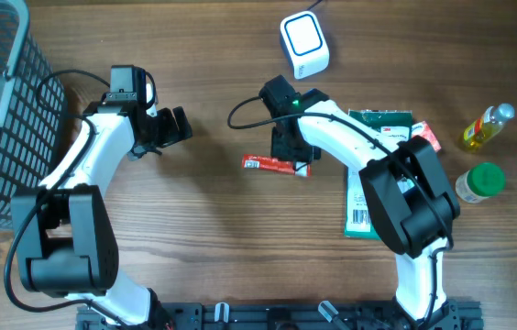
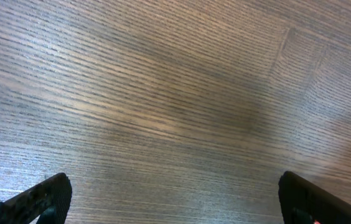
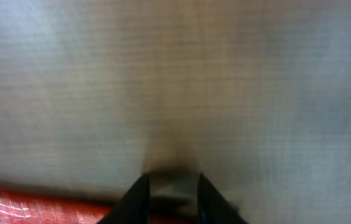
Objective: Scan the item barcode
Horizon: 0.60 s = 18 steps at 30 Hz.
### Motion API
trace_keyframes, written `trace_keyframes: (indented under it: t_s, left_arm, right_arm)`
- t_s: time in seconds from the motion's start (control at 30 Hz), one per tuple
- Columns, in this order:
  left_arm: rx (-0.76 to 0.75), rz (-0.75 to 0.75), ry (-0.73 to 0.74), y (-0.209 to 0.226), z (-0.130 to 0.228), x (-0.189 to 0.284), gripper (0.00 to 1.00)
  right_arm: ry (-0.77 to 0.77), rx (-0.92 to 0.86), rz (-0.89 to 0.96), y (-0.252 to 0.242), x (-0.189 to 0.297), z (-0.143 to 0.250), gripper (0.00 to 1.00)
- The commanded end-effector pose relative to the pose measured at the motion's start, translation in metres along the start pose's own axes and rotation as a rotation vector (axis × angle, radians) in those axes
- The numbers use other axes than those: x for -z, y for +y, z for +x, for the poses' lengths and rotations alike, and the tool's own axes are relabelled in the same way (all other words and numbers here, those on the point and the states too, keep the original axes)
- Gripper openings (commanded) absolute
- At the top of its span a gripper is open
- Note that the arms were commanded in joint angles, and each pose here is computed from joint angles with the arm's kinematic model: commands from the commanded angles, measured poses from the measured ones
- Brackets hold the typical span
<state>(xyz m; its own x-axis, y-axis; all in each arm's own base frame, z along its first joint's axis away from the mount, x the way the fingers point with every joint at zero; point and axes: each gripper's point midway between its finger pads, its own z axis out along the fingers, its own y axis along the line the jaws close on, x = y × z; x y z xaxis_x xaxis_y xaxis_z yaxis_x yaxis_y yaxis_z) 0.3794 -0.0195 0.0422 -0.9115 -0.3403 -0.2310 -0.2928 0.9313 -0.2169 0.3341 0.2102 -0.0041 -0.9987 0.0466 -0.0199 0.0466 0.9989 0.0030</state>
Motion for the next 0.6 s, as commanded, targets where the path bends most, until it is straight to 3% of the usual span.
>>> trace_keyframes:
  t_s: [0.0, 0.1, 0.3, 0.57]
  left_arm:
    - [-0.014, 0.010, 0.005, 0.000, 0.002, 0.000, 1.00]
    - [-0.014, 0.010, 0.005, 0.000, 0.002, 0.000, 1.00]
    - [-0.014, 0.010, 0.005, 0.000, 0.002, 0.000, 1.00]
    - [-0.014, 0.010, 0.005, 0.000, 0.002, 0.000, 1.00]
  right_arm:
    - [0.249, 0.092, -0.105, 0.007, -0.004, 0.051, 0.25]
    - [0.308, 0.191, -0.125, 0.001, 0.014, 0.056, 0.19]
    - [0.258, 0.321, -0.243, 0.019, 0.050, 0.046, 0.24]
    - [0.279, 0.381, -0.233, 0.022, 0.023, 0.068, 0.33]
